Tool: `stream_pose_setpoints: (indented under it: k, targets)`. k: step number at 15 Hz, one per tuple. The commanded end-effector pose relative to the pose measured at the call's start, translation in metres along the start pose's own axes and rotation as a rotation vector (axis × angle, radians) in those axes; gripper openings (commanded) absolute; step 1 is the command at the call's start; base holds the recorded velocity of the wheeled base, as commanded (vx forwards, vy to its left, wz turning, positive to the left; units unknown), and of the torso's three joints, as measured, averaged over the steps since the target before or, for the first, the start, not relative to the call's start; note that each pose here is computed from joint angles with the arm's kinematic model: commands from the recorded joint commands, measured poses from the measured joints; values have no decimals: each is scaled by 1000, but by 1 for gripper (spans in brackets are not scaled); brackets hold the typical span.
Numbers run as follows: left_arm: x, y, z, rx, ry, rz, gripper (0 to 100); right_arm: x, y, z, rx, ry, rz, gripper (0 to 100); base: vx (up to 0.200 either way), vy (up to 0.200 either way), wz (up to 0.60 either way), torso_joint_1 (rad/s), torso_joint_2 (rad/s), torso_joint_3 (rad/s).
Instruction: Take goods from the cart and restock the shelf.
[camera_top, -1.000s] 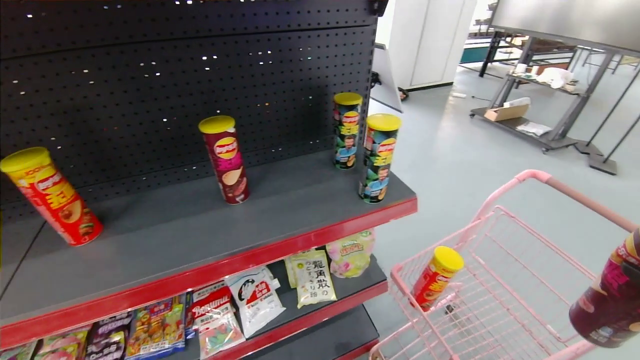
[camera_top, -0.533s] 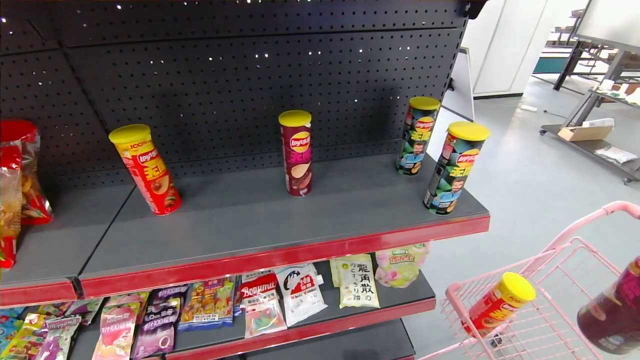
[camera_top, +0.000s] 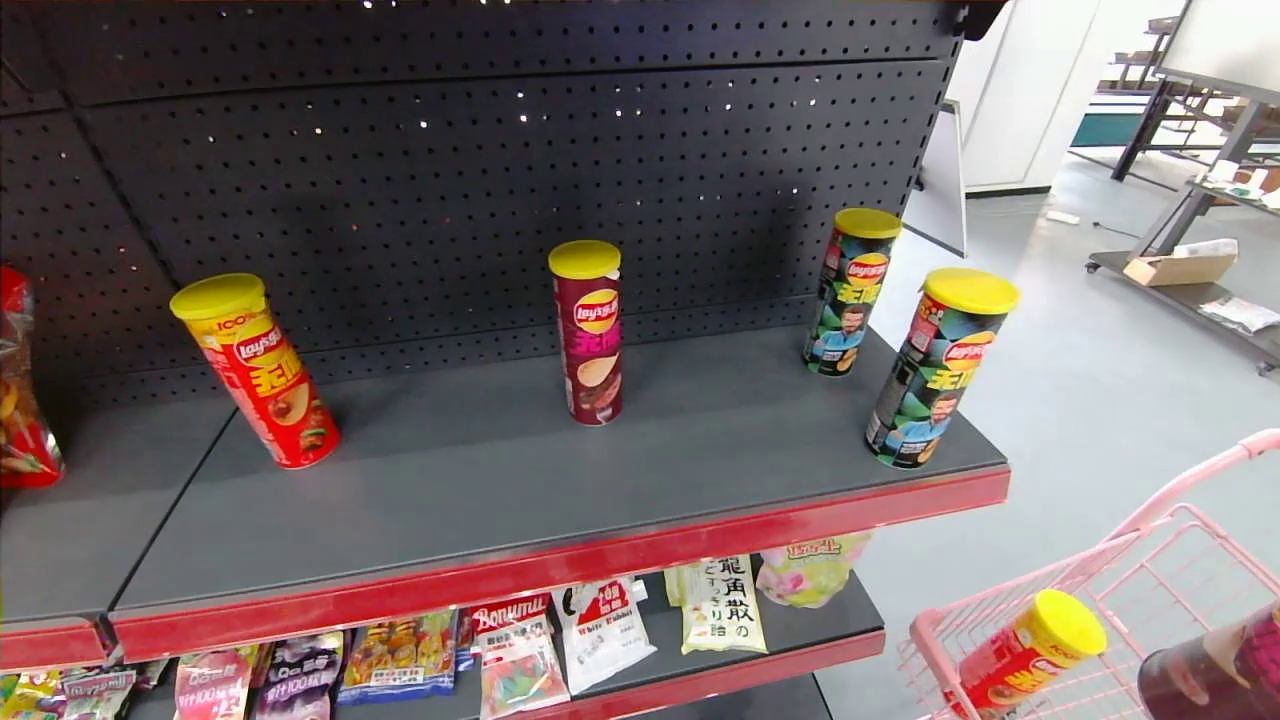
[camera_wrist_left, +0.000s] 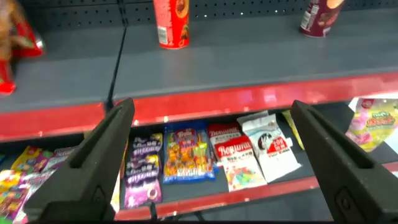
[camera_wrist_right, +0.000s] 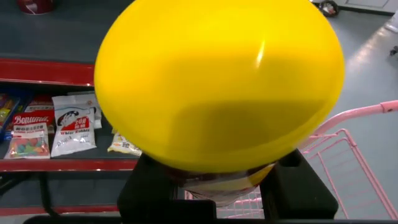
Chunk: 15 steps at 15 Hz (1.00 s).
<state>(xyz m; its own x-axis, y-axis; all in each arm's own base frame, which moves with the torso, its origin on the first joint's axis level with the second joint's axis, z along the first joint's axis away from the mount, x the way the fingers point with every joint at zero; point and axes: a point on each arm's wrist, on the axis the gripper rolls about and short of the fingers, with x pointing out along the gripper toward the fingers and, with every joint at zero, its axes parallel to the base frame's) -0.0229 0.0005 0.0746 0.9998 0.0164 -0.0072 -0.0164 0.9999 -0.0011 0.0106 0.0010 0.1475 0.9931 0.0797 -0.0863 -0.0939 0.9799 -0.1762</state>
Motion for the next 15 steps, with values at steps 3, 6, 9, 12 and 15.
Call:
stream_pose_setpoints:
  k: [3, 6, 9, 12, 15]
  targets:
    - [0, 0, 0, 0, 0, -1, 100, -9, 1, -4, 5, -56, -10, 0, 0, 0, 0, 0, 0, 0]
    - [5, 0, 2, 11, 68, 9, 100, -16, 3, -18, 10, -78, -26, 0, 0, 0, 0, 0, 0, 0]
    - [18, -2, 49, 52, 114, -146, 100, -17, 4, -22, 17, -79, -25, 0, 0, 0, 0, 0, 0, 0]
    - [94, -11, 156, -47, 183, -253, 100, -15, 4, -22, 25, -65, -16, 0, 0, 0, 0, 0, 0, 0]
    - [152, -34, 144, 43, 242, -641, 100, -13, 4, -21, 28, -49, -7, 0, 0, 0, 0, 0, 0, 0]
